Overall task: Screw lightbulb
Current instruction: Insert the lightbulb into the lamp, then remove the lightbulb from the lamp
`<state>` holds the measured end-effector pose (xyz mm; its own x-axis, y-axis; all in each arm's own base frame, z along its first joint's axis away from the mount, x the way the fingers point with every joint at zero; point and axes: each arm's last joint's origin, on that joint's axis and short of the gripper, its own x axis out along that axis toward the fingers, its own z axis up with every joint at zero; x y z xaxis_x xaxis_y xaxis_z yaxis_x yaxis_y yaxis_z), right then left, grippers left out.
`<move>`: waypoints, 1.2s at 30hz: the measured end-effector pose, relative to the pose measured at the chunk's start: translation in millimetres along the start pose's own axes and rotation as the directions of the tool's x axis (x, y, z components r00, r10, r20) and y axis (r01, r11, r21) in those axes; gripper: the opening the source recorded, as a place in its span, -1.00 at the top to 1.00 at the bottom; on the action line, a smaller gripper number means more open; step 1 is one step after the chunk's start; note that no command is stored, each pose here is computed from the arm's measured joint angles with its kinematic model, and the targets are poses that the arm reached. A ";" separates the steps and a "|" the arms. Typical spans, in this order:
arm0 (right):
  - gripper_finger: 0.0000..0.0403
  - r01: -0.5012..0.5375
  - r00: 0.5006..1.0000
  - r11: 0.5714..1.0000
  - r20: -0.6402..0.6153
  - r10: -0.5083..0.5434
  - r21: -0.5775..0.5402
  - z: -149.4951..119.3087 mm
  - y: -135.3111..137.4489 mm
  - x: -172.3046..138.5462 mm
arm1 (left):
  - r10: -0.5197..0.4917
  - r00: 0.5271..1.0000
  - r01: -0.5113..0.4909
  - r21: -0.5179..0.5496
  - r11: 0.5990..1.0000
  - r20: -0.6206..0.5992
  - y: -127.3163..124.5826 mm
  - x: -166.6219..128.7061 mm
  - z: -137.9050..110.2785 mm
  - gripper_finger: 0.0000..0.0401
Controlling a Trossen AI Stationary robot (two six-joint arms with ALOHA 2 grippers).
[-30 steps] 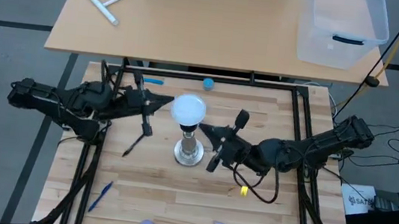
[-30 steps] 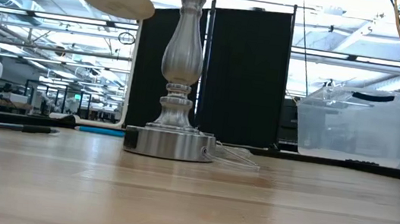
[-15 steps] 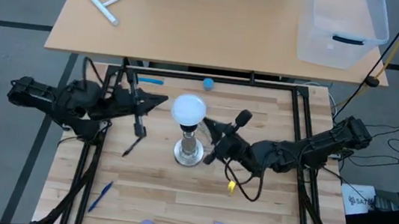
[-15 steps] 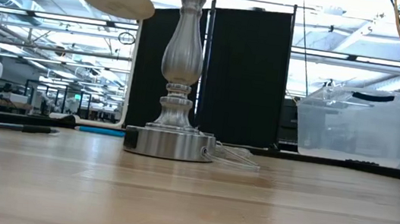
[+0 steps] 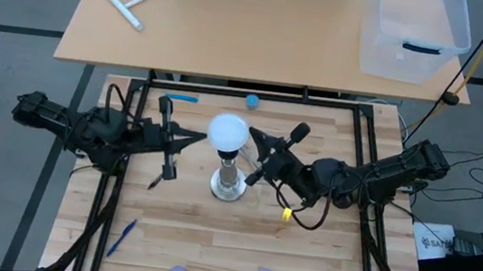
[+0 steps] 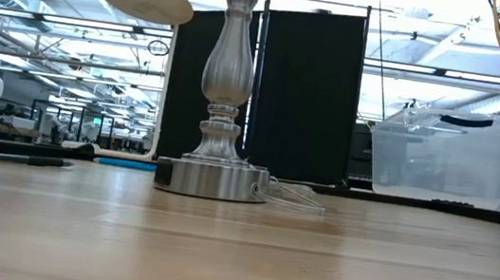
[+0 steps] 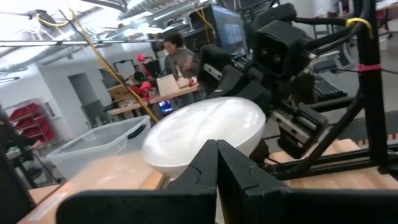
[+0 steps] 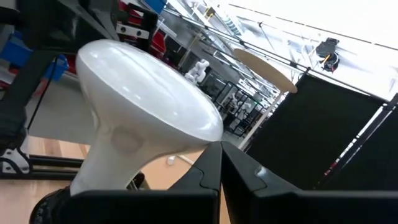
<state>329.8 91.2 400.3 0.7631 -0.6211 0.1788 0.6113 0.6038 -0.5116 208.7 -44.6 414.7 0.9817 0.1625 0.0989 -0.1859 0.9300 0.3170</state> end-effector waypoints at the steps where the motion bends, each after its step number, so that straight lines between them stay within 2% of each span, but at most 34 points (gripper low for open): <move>1: 1.00 -0.005 1.000 1.000 0.004 0.005 -0.001 0.2 0.3 -0.3 | 0.008 1.000 -0.008 -0.002 1.000 -0.003 1.7 0.7 -0.7 1.00; 15: 1.00 -0.092 0.995 0.996 0.046 0.093 -0.021 5.8 10.0 -13.8 | 0.104 0.993 -0.106 -0.037 0.994 -0.053 20.0 7.5 -9.3 1.00; 21: 1.00 -0.144 0.989 0.988 0.021 0.145 -0.050 4.3 18.2 -21.8 | 0.172 0.981 -0.175 -0.021 0.984 -0.088 26.6 9.0 -13.1 1.00; 25: 1.00 -0.201 0.980 0.977 -0.022 0.200 -0.073 -0.4 26.6 -28.7 | 0.183 0.979 -0.186 -0.017 0.982 -0.087 28.3 6.3 -11.9 1.00; 28: 1.00 -0.235 0.971 0.971 -0.063 0.232 -0.044 -6.1 31.5 -31.6 | 0.168 0.979 -0.171 -0.018 0.985 -0.119 28.1 1.8 -13.7 1.00; 32: 1.00 -0.257 0.957 0.965 -0.126 0.260 0.043 -15.3 35.8 -32.7 | 0.114 0.965 -0.128 -0.045 0.991 -0.237 22.1 -1.8 -25.9 1.00; 36: 1.00 -0.242 0.956 0.962 -0.138 0.259 0.131 -22.0 38.9 -32.9 | 0.013 0.970 -0.044 -0.127 0.991 -0.241 5.8 0.8 -48.5 1.00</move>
<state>323.8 124.1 356.0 0.8589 -0.5062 -0.0773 0.4309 0.7960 -0.4251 210.3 -23.0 370.9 0.9601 0.2489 -0.1277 -0.2226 0.9562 0.1900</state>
